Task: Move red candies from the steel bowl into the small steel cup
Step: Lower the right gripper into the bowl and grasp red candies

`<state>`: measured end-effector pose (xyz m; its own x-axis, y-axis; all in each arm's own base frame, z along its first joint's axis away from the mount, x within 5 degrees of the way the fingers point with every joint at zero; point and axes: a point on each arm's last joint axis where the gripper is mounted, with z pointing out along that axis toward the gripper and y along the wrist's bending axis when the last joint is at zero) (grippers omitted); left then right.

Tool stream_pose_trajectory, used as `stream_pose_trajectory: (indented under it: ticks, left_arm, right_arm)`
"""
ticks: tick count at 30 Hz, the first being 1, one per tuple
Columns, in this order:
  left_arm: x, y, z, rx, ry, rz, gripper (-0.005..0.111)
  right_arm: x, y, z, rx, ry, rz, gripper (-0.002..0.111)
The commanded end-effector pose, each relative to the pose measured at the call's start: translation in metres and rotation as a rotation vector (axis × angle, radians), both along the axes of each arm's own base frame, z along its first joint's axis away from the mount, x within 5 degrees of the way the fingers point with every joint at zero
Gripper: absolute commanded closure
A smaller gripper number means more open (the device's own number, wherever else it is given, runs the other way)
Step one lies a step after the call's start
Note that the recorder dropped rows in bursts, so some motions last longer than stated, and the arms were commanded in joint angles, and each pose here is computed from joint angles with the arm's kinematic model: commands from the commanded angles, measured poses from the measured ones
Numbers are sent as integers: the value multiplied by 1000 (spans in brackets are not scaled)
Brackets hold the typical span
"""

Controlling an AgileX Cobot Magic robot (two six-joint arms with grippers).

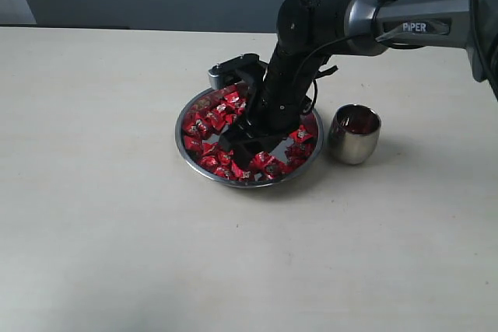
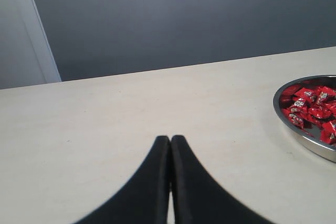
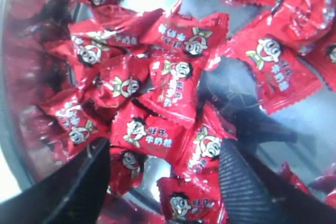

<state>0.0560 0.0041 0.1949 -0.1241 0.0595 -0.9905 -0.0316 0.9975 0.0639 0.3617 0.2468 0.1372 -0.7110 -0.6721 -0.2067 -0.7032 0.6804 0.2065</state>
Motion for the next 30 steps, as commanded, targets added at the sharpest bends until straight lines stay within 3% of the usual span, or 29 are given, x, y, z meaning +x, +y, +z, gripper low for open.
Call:
stream_pose_trajectory:
  ticks: [1, 20, 30]
  left_arm:
    - [0, -1, 0, -8, -8, -8, 106]
    - [0, -1, 0, -8, -8, -8, 106]
    - [0, -1, 0, -8, -8, -8, 106]
  right_arm:
    - [-2, 0, 0, -5, 21, 9, 54]
    - [-4, 5, 2, 54, 59, -29, 57]
    - [-2, 0, 0, -3, 16, 7, 57]
